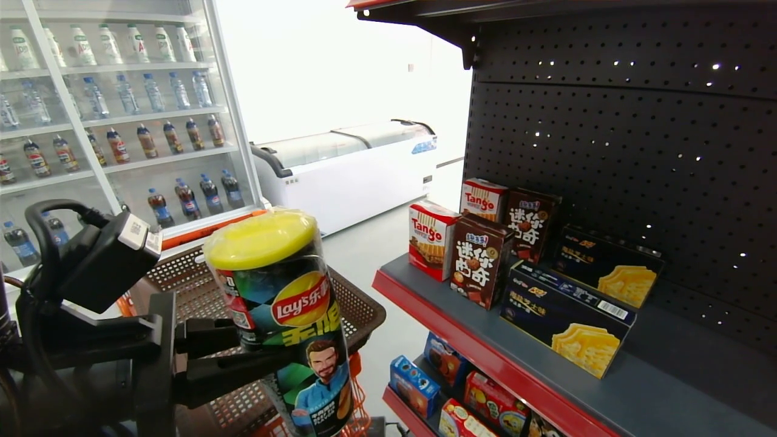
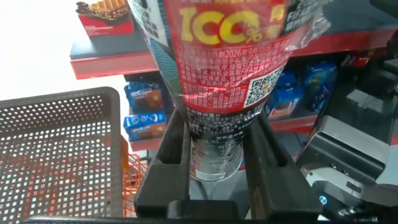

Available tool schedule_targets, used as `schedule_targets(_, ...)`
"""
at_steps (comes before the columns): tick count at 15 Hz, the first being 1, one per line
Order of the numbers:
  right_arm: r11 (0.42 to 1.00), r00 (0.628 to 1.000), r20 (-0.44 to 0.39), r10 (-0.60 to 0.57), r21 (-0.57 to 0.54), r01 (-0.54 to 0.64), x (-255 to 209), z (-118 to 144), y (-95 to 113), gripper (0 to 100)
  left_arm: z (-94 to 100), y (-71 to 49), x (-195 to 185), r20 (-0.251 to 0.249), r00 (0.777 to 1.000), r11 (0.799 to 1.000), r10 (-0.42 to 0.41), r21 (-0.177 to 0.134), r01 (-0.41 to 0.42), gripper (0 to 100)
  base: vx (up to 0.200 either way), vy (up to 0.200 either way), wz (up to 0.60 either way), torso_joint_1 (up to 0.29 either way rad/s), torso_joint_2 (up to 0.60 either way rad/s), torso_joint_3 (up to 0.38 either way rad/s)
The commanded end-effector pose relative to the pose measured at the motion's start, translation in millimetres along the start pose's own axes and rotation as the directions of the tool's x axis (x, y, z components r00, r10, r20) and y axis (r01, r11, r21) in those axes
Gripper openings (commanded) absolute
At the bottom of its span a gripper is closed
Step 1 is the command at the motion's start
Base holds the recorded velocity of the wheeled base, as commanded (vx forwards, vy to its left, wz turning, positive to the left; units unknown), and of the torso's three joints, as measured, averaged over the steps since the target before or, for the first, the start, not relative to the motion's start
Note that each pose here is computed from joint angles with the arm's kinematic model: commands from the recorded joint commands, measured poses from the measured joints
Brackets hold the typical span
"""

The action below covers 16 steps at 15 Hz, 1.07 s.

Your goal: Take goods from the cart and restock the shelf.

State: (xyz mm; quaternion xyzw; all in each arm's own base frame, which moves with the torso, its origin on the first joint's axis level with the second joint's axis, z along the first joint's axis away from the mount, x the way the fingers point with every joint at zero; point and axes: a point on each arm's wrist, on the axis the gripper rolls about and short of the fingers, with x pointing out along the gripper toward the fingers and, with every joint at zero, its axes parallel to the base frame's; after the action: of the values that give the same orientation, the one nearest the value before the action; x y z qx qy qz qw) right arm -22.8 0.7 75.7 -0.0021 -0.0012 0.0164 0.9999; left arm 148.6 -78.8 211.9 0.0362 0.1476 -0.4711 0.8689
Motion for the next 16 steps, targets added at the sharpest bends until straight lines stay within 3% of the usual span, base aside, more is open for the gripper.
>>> schedule_targets(1, 1.0, 1.0, -0.001, -0.001, 0.0, 0.001, 0.0, -0.1, 0.0, 100, 0.3, -1.1, -0.6, 0.003, 1.0, 1.0, -0.003, 0.003, 0.003, 0, 0.0, 0.0, 0.0, 0.0, 0.0, 0.0)
schedule_targets(9, 1.0, 1.0, -0.001, 0.001, 0.0, -0.001, 0.0, -0.1, 0.0, 100, 0.6, -1.3, -0.1, 0.003, 1.0, 1.0, -0.007, 0.004, 0.007, 0, 0.0, 0.0, -0.6, 0.002, 0.0, 0.004)
schedule_targets(13, 1.0, 1.0, -0.001, 0.001, 0.0, -0.001, 0.0, -0.1, 0.0, 100, 5.3, -11.2, 3.7, 0.014, 0.998, 0.997, -0.066, 0.033, 0.065, 0, 0.0, 0.0, -0.6, 0.001, 0.0, 0.002)
schedule_targets(16, 1.0, 1.0, 0.001, 0.001, 0.0, -0.001, 0.0, 0.1, 0.0, 100, 6.4, -12.5, 5.0, 0.014, 0.997, 0.996, -0.076, 0.037, 0.075, 0, 0.0, 0.0, -0.6, 0.001, 0.0, 0.001)
